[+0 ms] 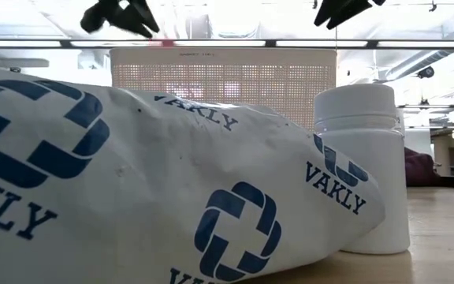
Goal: Pick & place medical supplies in basket/bin
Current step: Put the pink bandage into the white bin, then put the white bottle into the white bin
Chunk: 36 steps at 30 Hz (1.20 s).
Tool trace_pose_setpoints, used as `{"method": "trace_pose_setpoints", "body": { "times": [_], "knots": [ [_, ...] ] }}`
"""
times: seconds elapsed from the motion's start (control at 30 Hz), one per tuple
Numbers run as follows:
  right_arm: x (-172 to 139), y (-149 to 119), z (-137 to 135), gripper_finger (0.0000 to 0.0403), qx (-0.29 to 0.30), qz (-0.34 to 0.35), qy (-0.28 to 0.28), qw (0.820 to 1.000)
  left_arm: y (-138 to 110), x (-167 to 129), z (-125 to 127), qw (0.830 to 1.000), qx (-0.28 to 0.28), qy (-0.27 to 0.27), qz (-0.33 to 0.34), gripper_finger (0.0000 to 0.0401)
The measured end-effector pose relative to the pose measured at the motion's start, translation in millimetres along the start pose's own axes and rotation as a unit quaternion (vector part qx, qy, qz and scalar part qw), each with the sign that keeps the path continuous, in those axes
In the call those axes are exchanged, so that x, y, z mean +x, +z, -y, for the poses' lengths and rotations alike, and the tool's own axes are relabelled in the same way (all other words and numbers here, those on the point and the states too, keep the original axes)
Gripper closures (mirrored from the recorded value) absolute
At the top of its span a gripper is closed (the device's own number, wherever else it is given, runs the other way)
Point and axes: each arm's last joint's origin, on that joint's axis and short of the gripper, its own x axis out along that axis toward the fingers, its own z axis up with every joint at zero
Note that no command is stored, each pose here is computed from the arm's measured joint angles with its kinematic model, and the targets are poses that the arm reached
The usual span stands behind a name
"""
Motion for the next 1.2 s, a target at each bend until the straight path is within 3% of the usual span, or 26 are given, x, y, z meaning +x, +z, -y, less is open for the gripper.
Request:
{"method": "trace_pose_setpoints", "body": {
  "times": [0.17,0.27,0.4,0.53,0.77,0.87,1.0,1.2],
  "knots": [
    [-5,2,-3,0.0124,0.029,-0.028,0.061,0.997,12,0,5,1.000,-0.009,-0.017,-0.003,0.0216],
    [-12,-3,-12,0.0111,-0.002,-0.072,0.149,0.986,30,-20,9,0.996,0.004,-0.088,-0.001,0.0182],
    [-24,-23,-41,0.0104,-0.071,-0.121,0.242,0.960,43,-54,21,0.977,0.049,-0.206,-0.009,0.0167],
    [-34,-49,-85,0.0109,-0.100,-0.147,0.275,0.945,33,-75,24,0.965,0.104,-0.235,-0.054,0.0172],
    [-41,-96,-187,0.0110,-0.040,-0.186,0.304,0.933,-4,-91,29,0.942,0.142,-0.281,-0.120,0.0184],
    [-41,-114,-223,0.0103,-0.053,-0.196,0.297,0.933,-19,-93,28,0.938,0.133,-0.287,-0.143,0.0185],
    [-37,-126,-248,0.0089,-0.050,-0.226,0.260,0.938,-32,-92,25,0.937,0.118,-0.285,-0.164,0.0185],
    [-31,-128,-273,0.0068,-0.086,-0.197,0.263,0.941,-36,-94,20,0.938,0.091,-0.285,-0.174,0.0185]
  ]
}}
